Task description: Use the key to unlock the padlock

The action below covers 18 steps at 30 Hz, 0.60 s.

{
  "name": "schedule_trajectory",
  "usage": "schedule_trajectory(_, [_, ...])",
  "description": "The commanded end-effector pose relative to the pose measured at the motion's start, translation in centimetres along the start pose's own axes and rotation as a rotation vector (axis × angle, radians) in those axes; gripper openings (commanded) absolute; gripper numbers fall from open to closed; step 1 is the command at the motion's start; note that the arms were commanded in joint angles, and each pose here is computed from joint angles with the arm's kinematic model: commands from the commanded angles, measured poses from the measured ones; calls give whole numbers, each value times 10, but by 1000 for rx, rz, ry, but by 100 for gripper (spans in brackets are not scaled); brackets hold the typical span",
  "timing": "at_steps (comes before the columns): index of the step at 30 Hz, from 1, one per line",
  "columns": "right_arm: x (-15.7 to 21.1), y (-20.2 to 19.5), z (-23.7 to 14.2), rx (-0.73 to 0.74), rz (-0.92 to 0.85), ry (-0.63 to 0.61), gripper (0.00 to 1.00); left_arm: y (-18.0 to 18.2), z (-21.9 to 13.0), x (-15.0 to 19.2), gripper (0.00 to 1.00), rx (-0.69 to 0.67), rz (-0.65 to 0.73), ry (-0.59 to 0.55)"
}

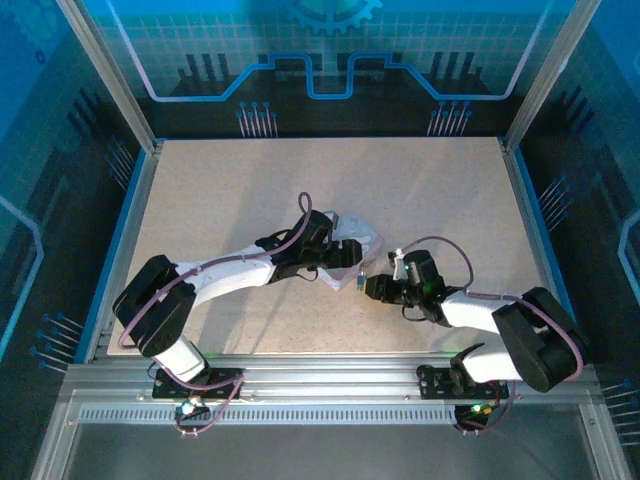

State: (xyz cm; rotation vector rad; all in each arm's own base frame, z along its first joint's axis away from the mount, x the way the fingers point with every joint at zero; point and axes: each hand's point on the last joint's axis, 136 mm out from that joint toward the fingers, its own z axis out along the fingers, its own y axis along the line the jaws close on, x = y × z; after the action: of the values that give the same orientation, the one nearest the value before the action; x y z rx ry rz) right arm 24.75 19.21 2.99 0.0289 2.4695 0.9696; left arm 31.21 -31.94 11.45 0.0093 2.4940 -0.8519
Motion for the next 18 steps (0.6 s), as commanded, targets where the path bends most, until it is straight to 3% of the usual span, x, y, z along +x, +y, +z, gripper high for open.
schedule_trajectory(1, [-4, 7, -6, -75, -20, -7, 38, 10, 6, 7, 84, -33, -11, 27])
schedule_trajectory(8, [-7, 15, -2, -151, -15, 14, 37, 8, 5, 6, 84, -27, -11, 26])
schedule_trajectory(18, [-11, 6, 11, -133, 16, 24, 35, 8, 4, 6, 84, -28, -8, 25])
